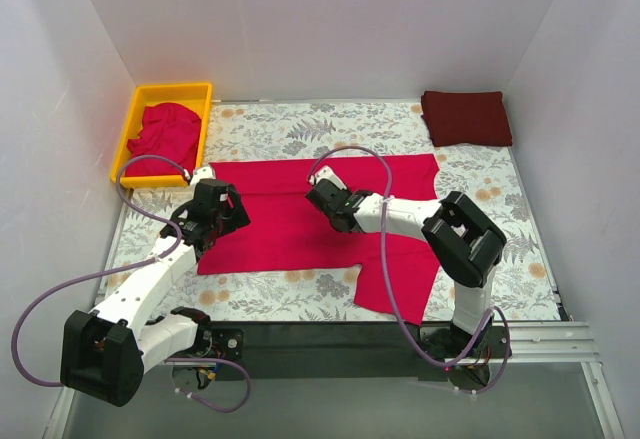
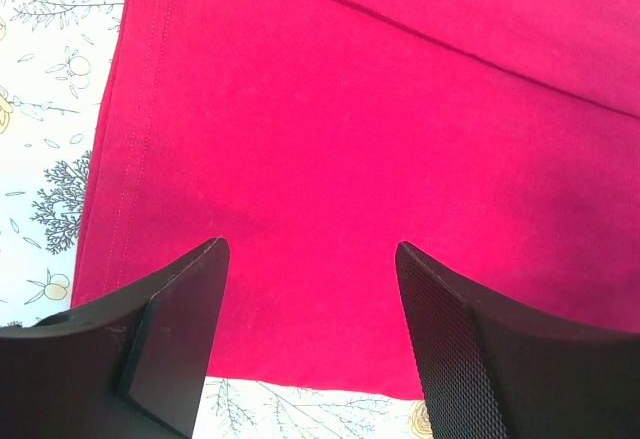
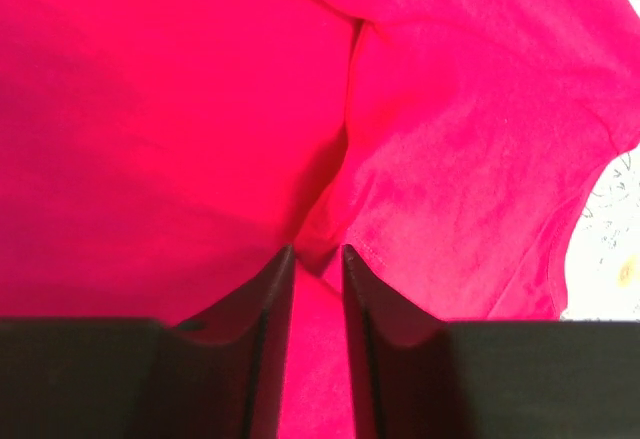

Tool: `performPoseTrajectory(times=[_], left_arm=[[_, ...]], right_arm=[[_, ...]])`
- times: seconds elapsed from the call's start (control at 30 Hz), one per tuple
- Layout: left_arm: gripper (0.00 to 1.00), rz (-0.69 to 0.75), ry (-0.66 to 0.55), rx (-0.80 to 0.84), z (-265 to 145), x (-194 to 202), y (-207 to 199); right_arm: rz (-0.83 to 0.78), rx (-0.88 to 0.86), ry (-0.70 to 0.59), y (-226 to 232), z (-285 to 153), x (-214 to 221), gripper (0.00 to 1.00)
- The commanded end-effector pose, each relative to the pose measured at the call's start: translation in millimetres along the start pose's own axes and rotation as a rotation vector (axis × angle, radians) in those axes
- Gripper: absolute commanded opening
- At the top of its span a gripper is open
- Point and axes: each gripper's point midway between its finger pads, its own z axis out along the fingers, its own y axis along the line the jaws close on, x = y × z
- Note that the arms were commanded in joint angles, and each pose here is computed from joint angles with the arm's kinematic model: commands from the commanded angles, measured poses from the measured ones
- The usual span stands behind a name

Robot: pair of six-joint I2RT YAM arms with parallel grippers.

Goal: Fold and stack the t-shirts
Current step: Fold the tshirt

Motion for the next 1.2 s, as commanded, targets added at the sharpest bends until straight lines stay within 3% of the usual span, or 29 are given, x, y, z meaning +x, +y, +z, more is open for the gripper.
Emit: performPoseTrajectory(times=[0.0,0.07,0.2,0.57,0.67,0.8,0.9,1.0,1.17], left_arm=[[0.66,0.003,-0.047,0.005,-4.5,-12.3,-2.4],[0.66,0.005,-0.045,0.006,-3.9,-11.9,-2.6],[0.66,0.004,-0.044,0.009,-4.1,-12.2,-3.4],[0.66,0.007,-0.031,0.013,-2.6,-9.4,-4.4],[0.66,0.008,-0.029,0.014,-2.2,-8.7,-4.4],[0.66,0.01,-0.023,0.015,-1.1,-7.4,-4.9],[0.66,0.013,-0.017,0.02,-0.5,-6.7,-6.2],[0.66,0.013,-0.014,0.026,-0.5,-5.8,-6.9],[0.66,0.014,-0.014,0.028,-0.5,-5.9,-7.3]], right_arm=[[0.023,0.05,-0.015,-7.5,-3.4,-10.7,0.3],[0.013,0.06,-0.009,-7.8,-3.9,-7.4,0.27],[-0.017,0.058,-0.001,-8.5,-7.3,-1.8,0.02],[-0.239,-0.049,0.025,3.6,-14.9,13.3,0.01],[-0.288,-0.045,0.047,2.7,-12.0,19.3,0.02],[-0.323,-0.128,0.055,17.0,-10.7,23.8,0.23],[-0.298,-0.169,0.045,21.0,-16.2,21.3,0.29],[-0.207,-0.224,-0.002,18.9,-32.2,8.6,0.35],[0.136,-0.261,0.011,-20.3,-39.9,13.7,0.39]])
